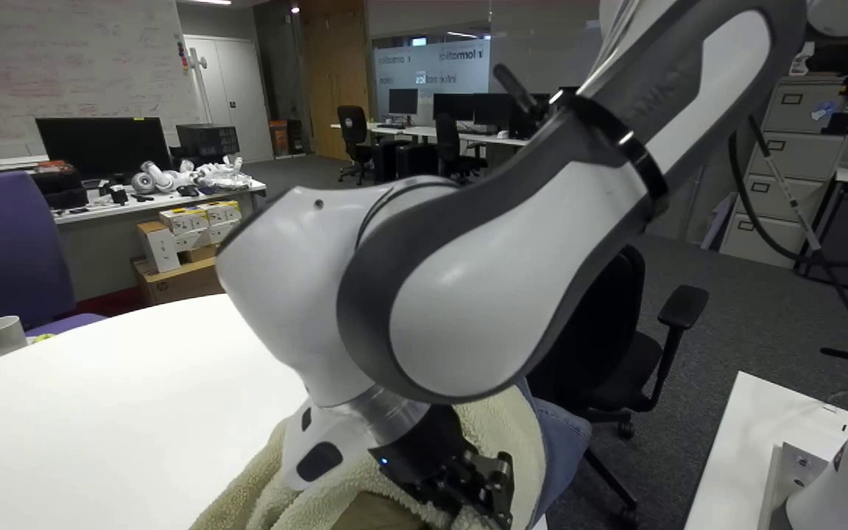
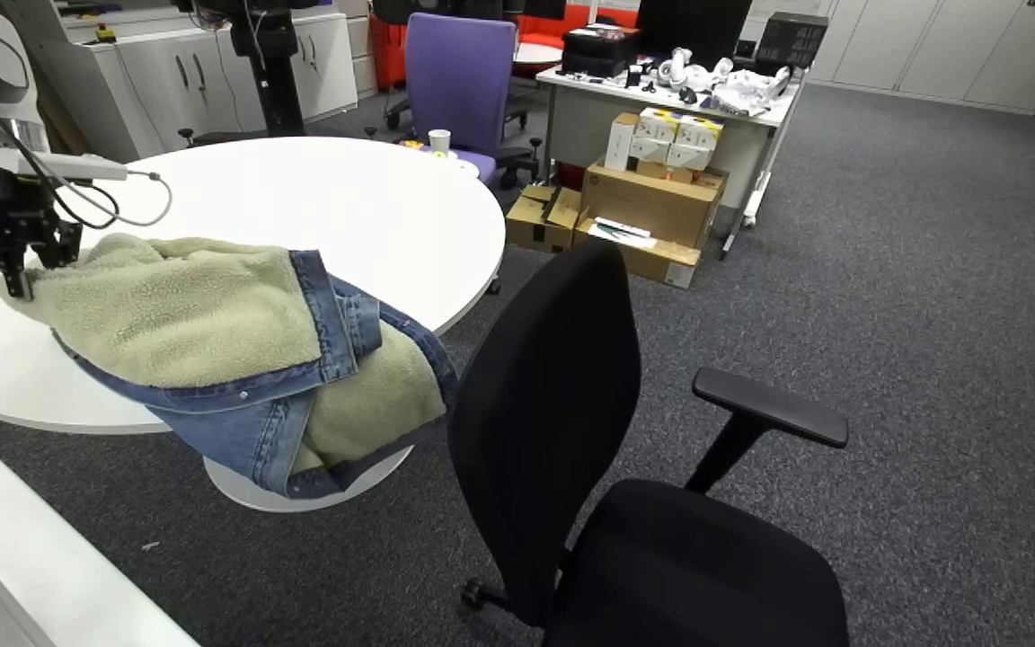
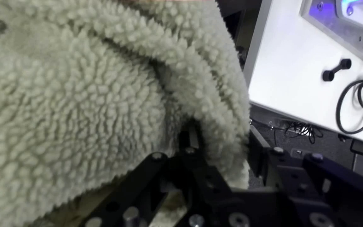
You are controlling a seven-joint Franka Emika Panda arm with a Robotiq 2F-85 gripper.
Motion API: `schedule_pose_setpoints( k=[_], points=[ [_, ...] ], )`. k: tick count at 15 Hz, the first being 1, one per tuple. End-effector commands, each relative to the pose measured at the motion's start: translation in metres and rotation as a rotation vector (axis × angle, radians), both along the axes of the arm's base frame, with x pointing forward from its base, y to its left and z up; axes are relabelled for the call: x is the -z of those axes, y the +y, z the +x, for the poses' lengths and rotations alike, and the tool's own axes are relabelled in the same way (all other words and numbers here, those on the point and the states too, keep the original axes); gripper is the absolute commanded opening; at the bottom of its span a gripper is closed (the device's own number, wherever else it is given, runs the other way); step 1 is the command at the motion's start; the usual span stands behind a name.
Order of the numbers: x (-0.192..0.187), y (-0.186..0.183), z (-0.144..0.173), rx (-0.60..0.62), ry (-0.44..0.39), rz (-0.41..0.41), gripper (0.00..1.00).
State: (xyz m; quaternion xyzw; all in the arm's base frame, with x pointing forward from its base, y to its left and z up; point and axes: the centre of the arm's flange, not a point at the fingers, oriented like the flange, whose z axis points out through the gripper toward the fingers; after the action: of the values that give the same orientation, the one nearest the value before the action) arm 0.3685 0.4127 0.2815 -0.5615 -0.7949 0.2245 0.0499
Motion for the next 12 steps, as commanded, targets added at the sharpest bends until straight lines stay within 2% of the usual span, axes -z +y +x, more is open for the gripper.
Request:
schedule_pose_setpoints(
  k=[1, 4, 5, 8, 12],
  points=[
    [-0.049, 0.049, 0.02, 0.104, -0.109, 0.107, 0.75],
    [-0.079, 0.097, 0.037, 0.201, -0.244, 0.163, 0.96],
    [-0.085, 0.111, 0.042, 0.262, -0.269, 0.169, 0.99],
    [-0.081, 0.14, 0.053, 0.414, -0.362, 0.165, 1.0],
    [-0.056, 0.155, 0.07, 0.597, -0.491, 0.141, 1.0]
  ],
)
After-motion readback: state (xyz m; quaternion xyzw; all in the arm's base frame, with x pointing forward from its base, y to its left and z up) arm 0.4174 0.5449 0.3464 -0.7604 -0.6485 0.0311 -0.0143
